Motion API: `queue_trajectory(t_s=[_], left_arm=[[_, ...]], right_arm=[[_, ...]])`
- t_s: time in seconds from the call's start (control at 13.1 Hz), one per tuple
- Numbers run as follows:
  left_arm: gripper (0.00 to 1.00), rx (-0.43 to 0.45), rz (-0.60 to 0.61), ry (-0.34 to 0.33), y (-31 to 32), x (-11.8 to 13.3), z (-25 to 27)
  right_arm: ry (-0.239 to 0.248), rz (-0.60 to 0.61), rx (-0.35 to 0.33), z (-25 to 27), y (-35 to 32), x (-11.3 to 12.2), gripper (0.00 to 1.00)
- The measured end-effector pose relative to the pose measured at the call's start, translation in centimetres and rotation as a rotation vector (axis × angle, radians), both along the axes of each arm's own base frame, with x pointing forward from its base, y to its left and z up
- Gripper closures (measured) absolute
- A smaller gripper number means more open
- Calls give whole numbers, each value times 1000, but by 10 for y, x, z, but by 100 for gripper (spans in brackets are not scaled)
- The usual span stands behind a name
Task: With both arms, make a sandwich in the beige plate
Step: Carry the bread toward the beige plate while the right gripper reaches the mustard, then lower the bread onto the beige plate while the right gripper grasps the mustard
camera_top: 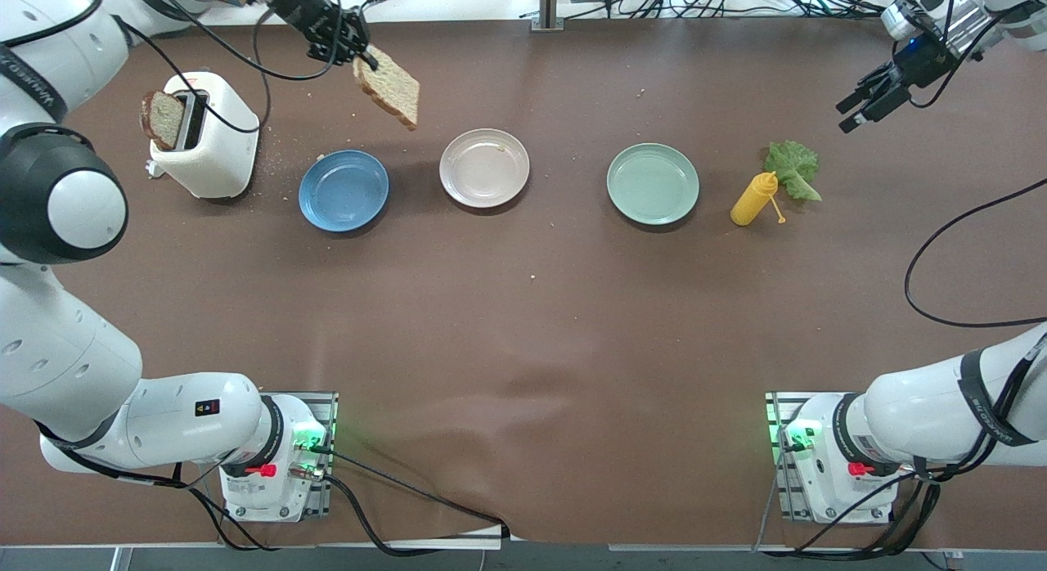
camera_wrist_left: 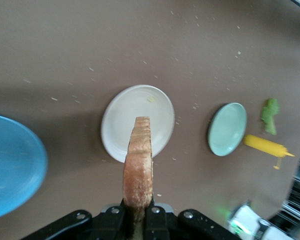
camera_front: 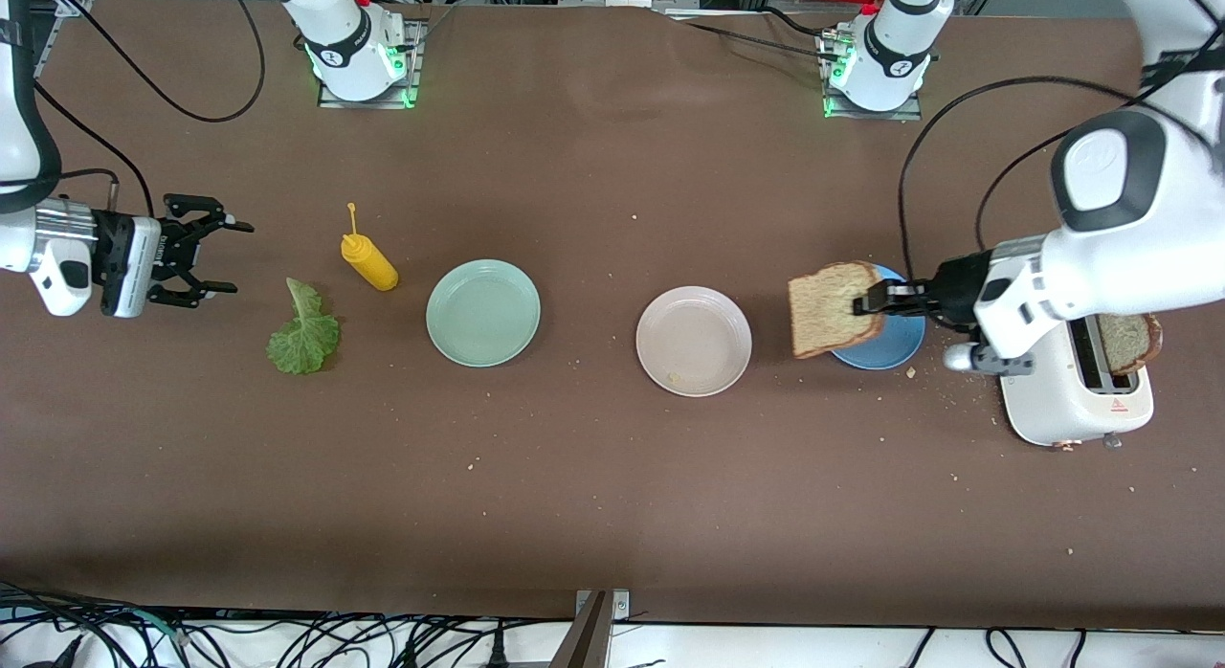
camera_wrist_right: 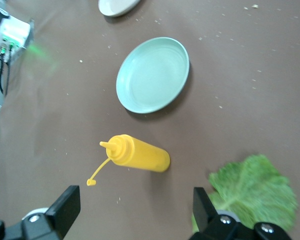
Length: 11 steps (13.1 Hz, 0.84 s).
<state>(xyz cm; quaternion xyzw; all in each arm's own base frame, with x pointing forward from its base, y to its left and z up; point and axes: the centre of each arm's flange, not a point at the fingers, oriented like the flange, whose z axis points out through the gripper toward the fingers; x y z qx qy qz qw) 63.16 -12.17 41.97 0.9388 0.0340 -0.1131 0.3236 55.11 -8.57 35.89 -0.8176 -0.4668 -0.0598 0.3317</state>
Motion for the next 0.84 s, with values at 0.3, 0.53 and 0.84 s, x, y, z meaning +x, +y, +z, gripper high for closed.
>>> queue_trajectory(t_s=[0.3,0.53,0.84], left_arm=[[91,-174,-12,114,-59,3,-63],[91,-246,-126,72,-67,6,-119],[91,-342,-204,12,-64,6,-202]], right_arm=[[-63,33,130,-60,0,-13,0],[-94,64,213,-104,-3,-17,0],[-158,107,321,-158,-6,-33,0]])
